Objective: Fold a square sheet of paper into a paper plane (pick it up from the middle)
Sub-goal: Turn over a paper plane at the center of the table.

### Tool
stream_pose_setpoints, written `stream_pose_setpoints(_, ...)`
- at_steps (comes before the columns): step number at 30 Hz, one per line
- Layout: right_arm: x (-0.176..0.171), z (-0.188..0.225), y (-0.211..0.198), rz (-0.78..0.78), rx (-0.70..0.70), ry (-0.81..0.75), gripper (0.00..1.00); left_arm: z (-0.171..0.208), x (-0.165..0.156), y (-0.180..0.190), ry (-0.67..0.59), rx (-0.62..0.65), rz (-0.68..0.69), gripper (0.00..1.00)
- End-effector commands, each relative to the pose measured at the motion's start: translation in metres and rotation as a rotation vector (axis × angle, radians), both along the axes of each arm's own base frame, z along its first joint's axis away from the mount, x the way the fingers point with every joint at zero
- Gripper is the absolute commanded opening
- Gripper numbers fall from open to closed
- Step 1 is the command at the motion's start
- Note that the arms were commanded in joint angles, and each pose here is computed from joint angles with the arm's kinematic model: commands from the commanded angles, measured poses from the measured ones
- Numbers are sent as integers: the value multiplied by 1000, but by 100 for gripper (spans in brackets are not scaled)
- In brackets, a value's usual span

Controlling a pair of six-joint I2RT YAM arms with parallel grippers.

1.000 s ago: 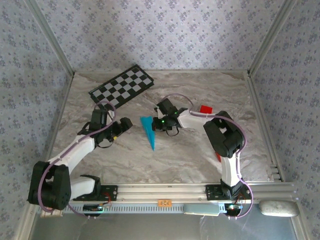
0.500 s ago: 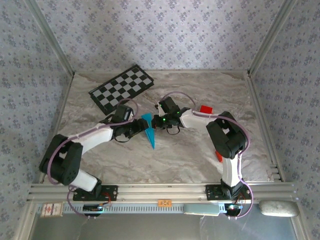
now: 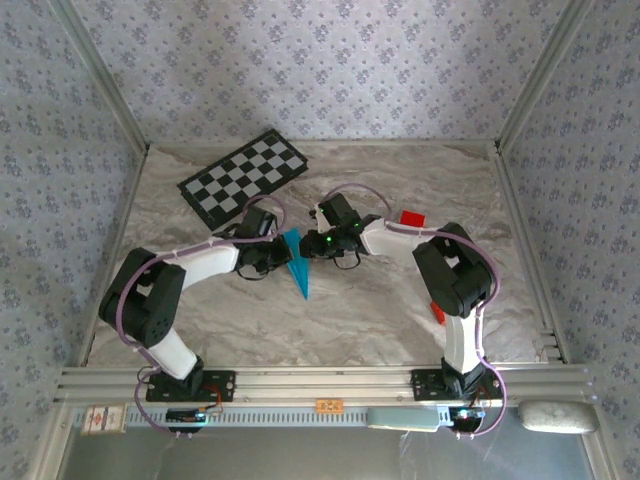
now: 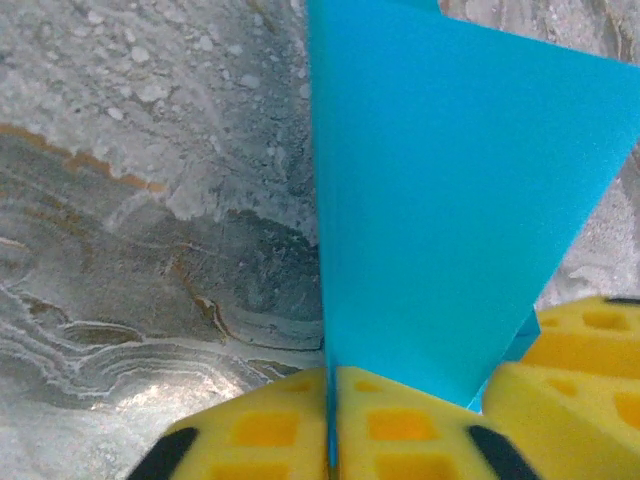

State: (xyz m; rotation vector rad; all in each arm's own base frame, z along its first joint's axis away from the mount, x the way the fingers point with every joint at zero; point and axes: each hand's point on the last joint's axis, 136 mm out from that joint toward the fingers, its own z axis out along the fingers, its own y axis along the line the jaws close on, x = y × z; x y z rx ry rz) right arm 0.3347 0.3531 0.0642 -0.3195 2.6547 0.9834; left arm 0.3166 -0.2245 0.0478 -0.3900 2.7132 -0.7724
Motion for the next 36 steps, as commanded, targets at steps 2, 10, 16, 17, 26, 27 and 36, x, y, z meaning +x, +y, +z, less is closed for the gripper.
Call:
stream_pose_setpoints(2,0,11,-12,1,62,-5,36,-2,5,-2,-32,17,-53,2)
stream_pose_setpoints(10,-5,6,-12,47,83,25,40,-2,5,-4,-49,-17,-100,0)
stream_pose_setpoints(16,-4,8,-4,78,85,31,40,-1,5,-5,-52,-32,-112,0)
stream_pose_setpoints(17,-3,8,-3,79,84,32,40,-1,4,-5,-51,-33,-113,0)
stream_pose_setpoints(26,4,-5,-4,58,27,61,28,-1,5,-8,-54,-41,-132,0)
stream_pose_setpoints(27,4,-7,-4,58,22,66,27,-1,5,-8,-54,-39,-134,0)
stream_pose_setpoints(36,5,-14,-10,35,-15,83,23,-1,6,-7,-54,-37,-132,0)
